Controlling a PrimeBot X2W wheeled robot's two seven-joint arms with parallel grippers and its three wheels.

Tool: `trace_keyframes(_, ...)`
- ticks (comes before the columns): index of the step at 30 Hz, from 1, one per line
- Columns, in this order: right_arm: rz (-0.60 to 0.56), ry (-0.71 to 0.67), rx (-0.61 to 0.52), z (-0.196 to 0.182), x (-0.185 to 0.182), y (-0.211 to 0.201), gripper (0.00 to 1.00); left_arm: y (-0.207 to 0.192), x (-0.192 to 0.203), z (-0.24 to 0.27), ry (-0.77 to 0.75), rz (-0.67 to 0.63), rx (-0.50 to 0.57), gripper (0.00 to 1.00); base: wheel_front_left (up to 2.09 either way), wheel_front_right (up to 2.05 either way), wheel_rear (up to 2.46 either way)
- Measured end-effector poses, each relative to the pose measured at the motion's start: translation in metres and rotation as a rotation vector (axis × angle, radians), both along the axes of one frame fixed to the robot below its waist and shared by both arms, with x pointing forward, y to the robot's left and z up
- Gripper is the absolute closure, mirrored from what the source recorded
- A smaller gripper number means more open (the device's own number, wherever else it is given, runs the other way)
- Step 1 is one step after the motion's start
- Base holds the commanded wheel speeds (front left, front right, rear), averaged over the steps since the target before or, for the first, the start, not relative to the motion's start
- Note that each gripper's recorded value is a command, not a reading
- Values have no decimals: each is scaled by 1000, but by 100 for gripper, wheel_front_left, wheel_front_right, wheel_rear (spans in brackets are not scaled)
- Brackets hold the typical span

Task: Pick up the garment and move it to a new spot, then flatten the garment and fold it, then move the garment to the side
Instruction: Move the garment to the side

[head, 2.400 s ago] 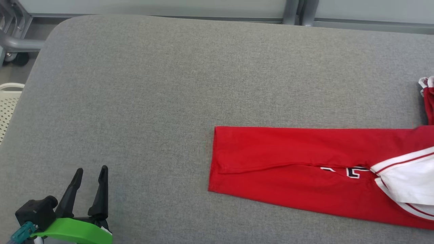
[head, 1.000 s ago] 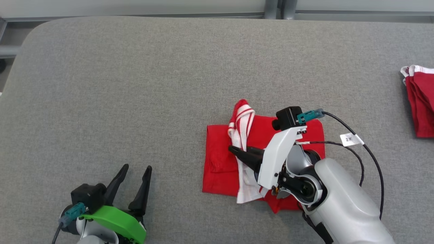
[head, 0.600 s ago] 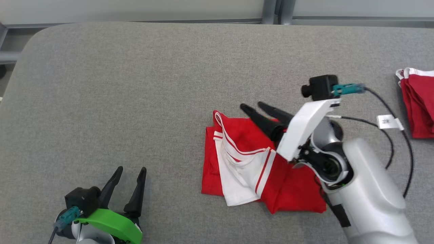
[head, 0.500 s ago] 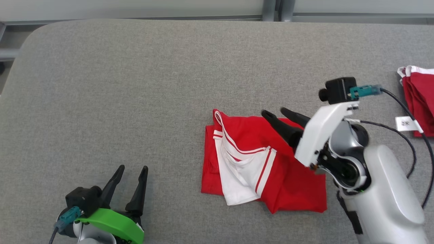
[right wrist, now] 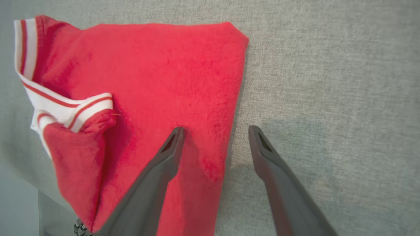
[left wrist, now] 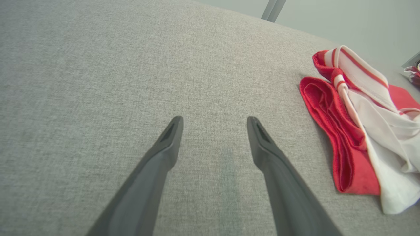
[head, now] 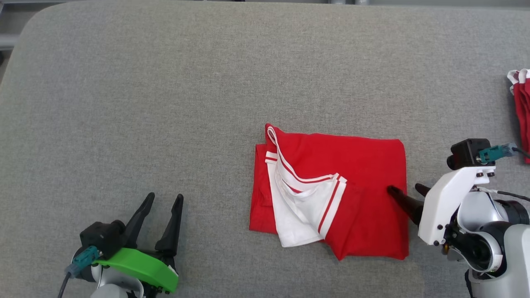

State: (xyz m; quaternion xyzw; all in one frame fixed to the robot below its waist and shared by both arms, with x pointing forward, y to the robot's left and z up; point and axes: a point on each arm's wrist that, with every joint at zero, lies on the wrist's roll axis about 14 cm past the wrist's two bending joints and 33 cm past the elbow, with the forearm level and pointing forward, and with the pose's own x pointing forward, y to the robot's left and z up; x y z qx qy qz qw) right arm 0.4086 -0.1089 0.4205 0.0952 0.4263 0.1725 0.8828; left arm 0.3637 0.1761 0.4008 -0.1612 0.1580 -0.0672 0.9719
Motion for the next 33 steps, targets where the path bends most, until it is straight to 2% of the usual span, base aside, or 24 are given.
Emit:
trace_keyframes(6,-3,87,23,-26,6,12,0,1,5,-1,1,7,-1,0,0,0,0)
trace_keyframes(7,24,85,28,-29,12,22,27,3,7,0,-5,14,-1,0,0,0,0)
trace_keyframes(8,39,74,39,-27,15,29,100,5,7,1,-7,19,-1,0,0,0,0)
trace_keyframes(12,105,39,114,-15,19,60,100,9,5,3,-10,34,1,0,0,0,0)
trace_keyframes(15,154,-25,165,8,21,81,100,12,4,8,-26,47,0,0,0,0,0)
trace_keyframes(20,173,-137,192,49,25,82,100,8,0,11,-33,51,-13,0,0,0,0)
trace_keyframes(23,158,-153,177,62,21,68,100,-1,3,13,-44,30,-26,0,0,0,0)
trace_keyframes(27,88,-110,131,59,16,34,100,-18,13,21,-74,-21,-41,0,0,0,0)
trace_keyframes(33,-47,-140,-30,68,41,-34,100,-41,31,28,-102,-102,-52,0,0,0,0)
